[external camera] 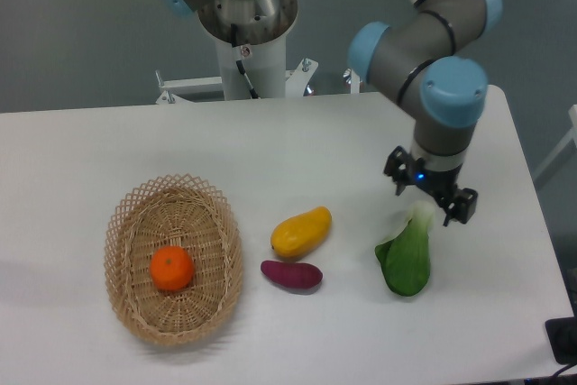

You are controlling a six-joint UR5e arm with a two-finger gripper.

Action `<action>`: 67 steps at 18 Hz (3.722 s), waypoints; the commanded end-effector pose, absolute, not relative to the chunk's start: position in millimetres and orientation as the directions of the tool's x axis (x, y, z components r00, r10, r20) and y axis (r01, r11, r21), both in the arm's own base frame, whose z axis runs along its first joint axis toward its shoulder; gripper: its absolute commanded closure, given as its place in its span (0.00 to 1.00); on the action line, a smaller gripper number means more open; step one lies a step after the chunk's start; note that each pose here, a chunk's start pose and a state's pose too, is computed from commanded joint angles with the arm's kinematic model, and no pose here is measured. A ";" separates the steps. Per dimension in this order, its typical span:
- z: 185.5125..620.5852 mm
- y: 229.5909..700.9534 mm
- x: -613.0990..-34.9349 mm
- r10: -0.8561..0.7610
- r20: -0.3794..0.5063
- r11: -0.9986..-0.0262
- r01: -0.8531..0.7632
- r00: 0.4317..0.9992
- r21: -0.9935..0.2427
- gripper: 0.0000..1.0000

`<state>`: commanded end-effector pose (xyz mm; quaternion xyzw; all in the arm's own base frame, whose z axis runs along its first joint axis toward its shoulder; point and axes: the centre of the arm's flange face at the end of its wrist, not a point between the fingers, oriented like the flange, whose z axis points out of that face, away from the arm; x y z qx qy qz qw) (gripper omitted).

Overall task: Pick up the orange from the basket
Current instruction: 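Move the open gripper over to the wicker basket, then lower the gripper onto the orange in the basket and close it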

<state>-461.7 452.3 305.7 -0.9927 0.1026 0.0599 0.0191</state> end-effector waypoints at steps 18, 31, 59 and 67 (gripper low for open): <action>295.4 590.8 -262.8 -0.053 0.045 -0.984 -0.044 0.998 -0.172 0.00; 239.5 622.1 -176.1 -0.145 0.077 -0.983 -0.135 0.986 -0.121 0.00; 247.0 632.8 -159.1 -0.078 0.040 -0.989 -0.072 0.996 -0.129 0.57; 282.0 616.4 -193.8 -0.038 0.005 -0.984 -0.037 0.999 -0.172 0.56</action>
